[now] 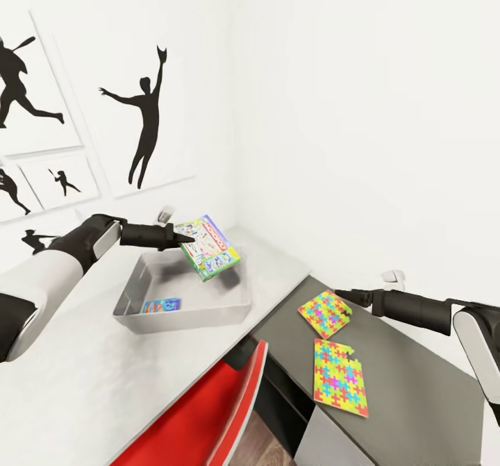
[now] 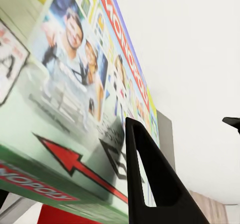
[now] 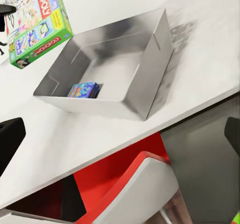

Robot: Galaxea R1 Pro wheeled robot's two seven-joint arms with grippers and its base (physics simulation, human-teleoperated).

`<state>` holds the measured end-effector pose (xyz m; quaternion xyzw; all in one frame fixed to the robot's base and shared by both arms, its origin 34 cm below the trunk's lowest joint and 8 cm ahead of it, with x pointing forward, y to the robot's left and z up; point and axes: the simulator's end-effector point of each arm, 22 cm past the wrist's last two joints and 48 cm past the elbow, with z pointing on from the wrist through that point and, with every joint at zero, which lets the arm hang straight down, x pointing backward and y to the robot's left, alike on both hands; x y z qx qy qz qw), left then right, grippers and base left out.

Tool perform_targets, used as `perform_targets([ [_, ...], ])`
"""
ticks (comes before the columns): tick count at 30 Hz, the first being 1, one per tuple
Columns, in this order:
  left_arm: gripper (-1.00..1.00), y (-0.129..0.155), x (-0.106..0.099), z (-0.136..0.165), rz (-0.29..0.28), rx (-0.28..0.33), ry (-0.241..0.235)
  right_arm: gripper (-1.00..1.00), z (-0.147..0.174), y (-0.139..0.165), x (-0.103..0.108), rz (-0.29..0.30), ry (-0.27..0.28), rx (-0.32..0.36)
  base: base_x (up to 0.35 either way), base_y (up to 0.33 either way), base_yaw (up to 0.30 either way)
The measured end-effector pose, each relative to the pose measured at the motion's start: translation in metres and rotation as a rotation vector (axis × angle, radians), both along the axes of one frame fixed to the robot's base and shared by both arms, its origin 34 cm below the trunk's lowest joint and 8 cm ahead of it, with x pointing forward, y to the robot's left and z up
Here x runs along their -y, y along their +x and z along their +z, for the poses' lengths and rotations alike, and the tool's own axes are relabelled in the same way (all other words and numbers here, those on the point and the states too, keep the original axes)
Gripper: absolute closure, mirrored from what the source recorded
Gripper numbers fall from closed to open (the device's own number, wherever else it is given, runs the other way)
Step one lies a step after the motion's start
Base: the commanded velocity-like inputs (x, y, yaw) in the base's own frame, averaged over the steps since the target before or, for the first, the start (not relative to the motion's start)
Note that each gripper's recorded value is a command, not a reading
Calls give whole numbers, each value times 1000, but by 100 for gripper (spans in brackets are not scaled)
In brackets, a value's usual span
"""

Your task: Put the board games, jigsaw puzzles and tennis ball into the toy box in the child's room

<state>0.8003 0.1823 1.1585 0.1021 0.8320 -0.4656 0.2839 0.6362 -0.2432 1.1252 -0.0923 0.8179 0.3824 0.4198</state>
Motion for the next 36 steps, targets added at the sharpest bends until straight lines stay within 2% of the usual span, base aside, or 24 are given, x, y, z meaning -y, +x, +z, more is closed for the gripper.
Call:
perform_targets([
  [6, 100, 0, -2, 1, 3, 2, -1, -100, 1, 0, 0, -1, 0, 1, -3, 69, -81],
  [18, 100, 0, -5, 1, 7, 2, 1, -100, 1, -1, 0, -1, 0, 2, 0, 223, -11],
  [36, 100, 0, -9, 3, 15, 6, 7, -100, 2, -1, 0, -1, -1, 4, 0, 31, -35],
])
